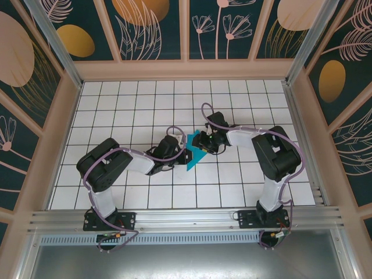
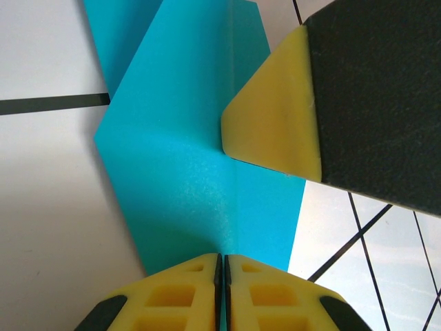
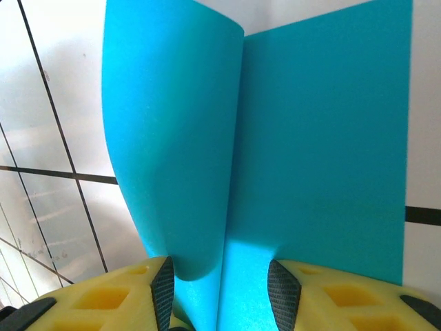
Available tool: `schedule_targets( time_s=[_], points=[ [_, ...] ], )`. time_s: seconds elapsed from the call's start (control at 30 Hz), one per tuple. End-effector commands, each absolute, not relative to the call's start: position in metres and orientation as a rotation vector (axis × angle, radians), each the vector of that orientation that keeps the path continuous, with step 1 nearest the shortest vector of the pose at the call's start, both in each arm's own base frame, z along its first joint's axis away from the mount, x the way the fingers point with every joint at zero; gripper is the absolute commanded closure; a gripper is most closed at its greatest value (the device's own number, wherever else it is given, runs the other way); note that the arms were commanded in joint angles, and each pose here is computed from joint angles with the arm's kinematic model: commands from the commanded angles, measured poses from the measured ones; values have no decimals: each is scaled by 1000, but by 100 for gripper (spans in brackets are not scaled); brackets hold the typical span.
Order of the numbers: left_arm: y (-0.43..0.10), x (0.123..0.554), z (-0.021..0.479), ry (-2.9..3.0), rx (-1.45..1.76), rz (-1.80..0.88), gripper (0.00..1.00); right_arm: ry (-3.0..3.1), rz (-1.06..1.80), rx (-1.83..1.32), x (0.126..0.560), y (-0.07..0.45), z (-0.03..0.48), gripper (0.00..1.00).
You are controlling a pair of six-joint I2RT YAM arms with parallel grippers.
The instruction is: Fold a paper plane with a square sheet of paper (pick it up from the middle)
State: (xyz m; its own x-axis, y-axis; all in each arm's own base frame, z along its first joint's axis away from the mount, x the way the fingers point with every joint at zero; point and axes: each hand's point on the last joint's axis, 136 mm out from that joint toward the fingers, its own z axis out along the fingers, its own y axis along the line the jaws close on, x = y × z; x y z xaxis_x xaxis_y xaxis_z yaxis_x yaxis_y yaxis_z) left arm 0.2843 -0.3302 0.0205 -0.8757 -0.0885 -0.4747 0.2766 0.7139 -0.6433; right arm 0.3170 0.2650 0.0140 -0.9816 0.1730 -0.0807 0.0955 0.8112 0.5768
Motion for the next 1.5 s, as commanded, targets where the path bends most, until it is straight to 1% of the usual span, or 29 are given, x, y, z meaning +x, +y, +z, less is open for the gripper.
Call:
schedule_targets(
  time_s=[0.0,0.33,0.83,1.1,1.47],
  points=[
    [-326,286,9,2476,145,-966,86,3108,413,294,271,206,-76,53],
    [-326,286,6,2488,148,-957,87,3131,343,317,266,198,-85,61],
    [-322,286,-1,2512,139,-917,88,3157,301,292,259,198,-93,64],
    [-319,283,-8,2543,135,-896,91,3161,301,295,258,199,-94,63],
    [-309,282,-17,2585,107,-816,100,3161,297,294,257,198,-95,62]
  ],
)
